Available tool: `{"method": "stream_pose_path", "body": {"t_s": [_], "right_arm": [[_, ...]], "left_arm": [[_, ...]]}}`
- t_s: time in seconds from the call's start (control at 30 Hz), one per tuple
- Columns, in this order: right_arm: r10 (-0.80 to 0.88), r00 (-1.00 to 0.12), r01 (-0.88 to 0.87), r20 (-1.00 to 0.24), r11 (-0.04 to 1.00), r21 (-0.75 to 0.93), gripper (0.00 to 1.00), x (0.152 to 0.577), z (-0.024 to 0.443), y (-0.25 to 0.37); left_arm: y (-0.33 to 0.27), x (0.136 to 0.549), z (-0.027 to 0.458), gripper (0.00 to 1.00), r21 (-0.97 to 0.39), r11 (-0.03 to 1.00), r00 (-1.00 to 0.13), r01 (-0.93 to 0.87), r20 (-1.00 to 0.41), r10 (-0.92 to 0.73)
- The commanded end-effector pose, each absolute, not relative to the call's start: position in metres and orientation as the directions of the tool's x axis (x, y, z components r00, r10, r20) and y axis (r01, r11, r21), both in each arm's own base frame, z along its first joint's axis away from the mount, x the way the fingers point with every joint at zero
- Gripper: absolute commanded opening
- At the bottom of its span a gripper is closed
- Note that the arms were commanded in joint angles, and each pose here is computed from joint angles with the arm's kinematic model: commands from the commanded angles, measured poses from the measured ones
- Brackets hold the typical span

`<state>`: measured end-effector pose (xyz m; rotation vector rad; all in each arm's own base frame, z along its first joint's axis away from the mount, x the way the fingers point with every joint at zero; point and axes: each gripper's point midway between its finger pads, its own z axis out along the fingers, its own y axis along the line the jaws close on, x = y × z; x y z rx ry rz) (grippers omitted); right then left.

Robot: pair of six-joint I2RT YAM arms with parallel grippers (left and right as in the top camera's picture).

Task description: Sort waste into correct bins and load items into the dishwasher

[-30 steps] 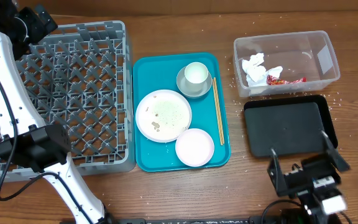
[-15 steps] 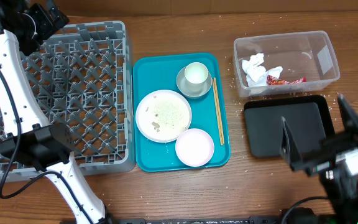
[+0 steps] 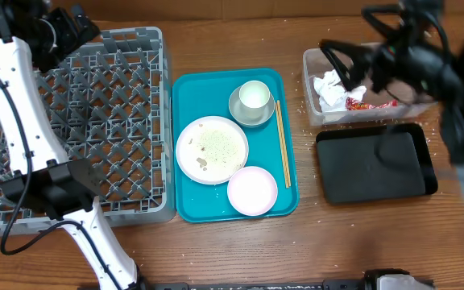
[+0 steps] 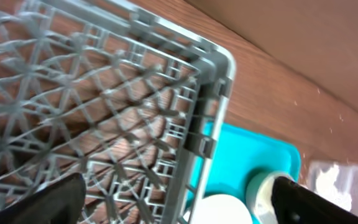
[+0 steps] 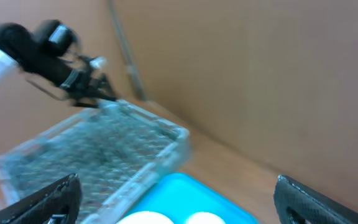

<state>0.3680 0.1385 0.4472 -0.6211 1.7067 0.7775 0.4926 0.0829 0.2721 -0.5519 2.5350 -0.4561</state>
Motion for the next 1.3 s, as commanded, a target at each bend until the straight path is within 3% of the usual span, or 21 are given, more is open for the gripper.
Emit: {"method": "stream_pose_path", "body": {"t_s": [0.0, 0.1, 0.17, 0.23, 0.4, 0.57, 0.73, 0.9, 1.27], "right_arm": [[0.036, -0.378, -0.799, -0.925, 0.492, 0.346, 1.0, 0.375, 0.435, 0.159], [0.11, -0.486, -0.68, -0.867, 0.575, 0.455, 1.0, 0.408, 0.413, 0.145], [0.213, -0.541, -0.533, -0.814, 0.661, 0.528, 1.0, 0.429, 0.402, 0.119], [0.322, -0.554, -0.382, -0.767, 0.721, 0.579, 1.0, 0.444, 0.396, 0.087], [0.54, -0.504, -0.087, -0.674, 0.745, 0.662, 1.0, 0.448, 0.391, 0.008], [0.793, -0.349, 0.357, -0.5, 0.605, 0.711, 1.0, 0.424, 0.356, -0.09], [0.898, -0.126, 0.68, -0.421, 0.387, 0.623, 1.0, 0.377, 0.318, -0.17], [0.914, -0.018, 0.766, -0.405, 0.273, 0.582, 1.0, 0.345, 0.307, -0.211], [0.919, 0.005, 0.783, -0.395, 0.242, 0.573, 1.0, 0.335, 0.304, -0.22]], "left_arm": [[0.026, 0.496, 0.28, 0.95, -0.463, 0.886, -0.859, 0.004, -0.455, -0.234], [-0.01, 0.495, 0.28, 0.97, -0.447, 0.886, -0.869, 0.125, -0.48, -0.119], [-0.031, 0.495, 0.277, 0.9, -0.41, 0.898, -0.875, 0.158, -0.48, -0.065], [-0.053, 0.495, 0.273, 0.89, -0.369, 0.909, -0.876, 0.192, -0.482, -0.011], [-0.118, 0.495, 0.273, 0.93, -0.277, 0.909, -0.842, 0.312, -0.524, 0.129], [-0.182, 0.492, 0.269, 0.88, -0.205, 0.884, -0.79, 0.421, -0.561, 0.247], [-0.241, 0.481, 0.251, 0.82, -0.2, 0.833, -0.759, 0.516, -0.559, 0.335], [-0.272, 0.475, 0.215, 0.71, -0.155, 0.828, -0.763, 0.539, -0.506, 0.402], [-0.272, 0.452, 0.19, 0.71, -0.17, 0.854, -0.833, 0.491, -0.38, 0.403]]}}
